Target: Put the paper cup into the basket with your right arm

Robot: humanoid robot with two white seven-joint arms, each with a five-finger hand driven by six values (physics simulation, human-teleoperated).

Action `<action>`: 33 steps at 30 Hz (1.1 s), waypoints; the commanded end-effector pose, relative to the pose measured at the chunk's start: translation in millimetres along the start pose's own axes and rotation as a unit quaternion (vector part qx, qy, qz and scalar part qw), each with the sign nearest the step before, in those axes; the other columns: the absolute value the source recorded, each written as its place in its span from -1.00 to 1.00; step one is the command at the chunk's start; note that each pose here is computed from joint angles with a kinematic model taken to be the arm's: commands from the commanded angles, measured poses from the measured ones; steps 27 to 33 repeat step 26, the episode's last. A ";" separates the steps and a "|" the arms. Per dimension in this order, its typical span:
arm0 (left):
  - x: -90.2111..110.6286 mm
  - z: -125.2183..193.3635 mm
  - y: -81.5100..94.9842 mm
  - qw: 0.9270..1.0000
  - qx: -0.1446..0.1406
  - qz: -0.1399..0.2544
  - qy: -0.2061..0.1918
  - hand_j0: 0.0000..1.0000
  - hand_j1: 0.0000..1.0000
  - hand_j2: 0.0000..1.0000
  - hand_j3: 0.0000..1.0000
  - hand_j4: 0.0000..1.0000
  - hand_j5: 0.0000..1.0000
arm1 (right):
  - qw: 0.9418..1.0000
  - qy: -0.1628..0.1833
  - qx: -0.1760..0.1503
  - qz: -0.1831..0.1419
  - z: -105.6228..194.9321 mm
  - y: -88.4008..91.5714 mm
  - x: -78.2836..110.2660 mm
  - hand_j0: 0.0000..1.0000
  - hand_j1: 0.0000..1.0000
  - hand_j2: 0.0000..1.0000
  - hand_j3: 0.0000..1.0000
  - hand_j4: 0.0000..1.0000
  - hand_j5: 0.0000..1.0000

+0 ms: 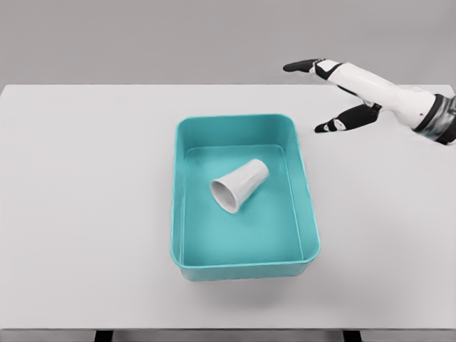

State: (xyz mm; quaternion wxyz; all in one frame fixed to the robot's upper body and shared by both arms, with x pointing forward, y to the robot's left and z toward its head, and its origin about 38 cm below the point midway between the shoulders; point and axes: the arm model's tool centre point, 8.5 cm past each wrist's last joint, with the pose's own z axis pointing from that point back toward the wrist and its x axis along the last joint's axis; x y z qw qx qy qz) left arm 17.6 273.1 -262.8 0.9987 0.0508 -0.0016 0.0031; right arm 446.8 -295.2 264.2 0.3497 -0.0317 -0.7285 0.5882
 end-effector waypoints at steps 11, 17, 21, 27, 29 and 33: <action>0.0 0.0 0.0 1.000 0.000 0.000 0.000 1.00 1.00 1.00 1.00 1.00 1.00 | 0.968 0.165 0.152 0.114 78.5 23.6 -67.7 1.00 1.00 1.00 1.00 1.00 1.00; 0.0 0.0 0.0 1.000 0.000 0.000 0.000 1.00 1.00 1.00 1.00 1.00 1.00 | 0.952 0.116 0.176 0.222 30.4 -16.1 -40.6 1.00 1.00 1.00 1.00 1.00 1.00; 0.0 0.0 0.0 1.000 0.000 0.000 0.000 1.00 1.00 1.00 1.00 1.00 1.00 | 0.949 0.108 0.200 0.217 24.7 -1.5 -41.7 1.00 1.00 1.00 1.00 1.00 1.00; -2.4 0.0 0.0 1.000 0.000 0.002 0.004 1.00 1.00 1.00 1.00 1.00 1.00 | 0.949 0.107 0.203 0.215 23.8 1.8 -42.0 1.00 1.00 1.00 1.00 1.00 1.00; -2.4 0.0 0.0 1.000 0.000 0.002 0.004 1.00 1.00 1.00 1.00 1.00 1.00 | 0.949 0.107 0.203 0.215 23.8 1.8 -42.0 1.00 1.00 1.00 1.00 1.00 1.00; -2.4 0.0 0.0 1.000 0.000 0.002 0.004 1.00 1.00 1.00 1.00 1.00 1.00 | 0.949 0.107 0.203 0.215 23.8 1.8 -42.0 1.00 1.00 1.00 1.00 1.00 1.00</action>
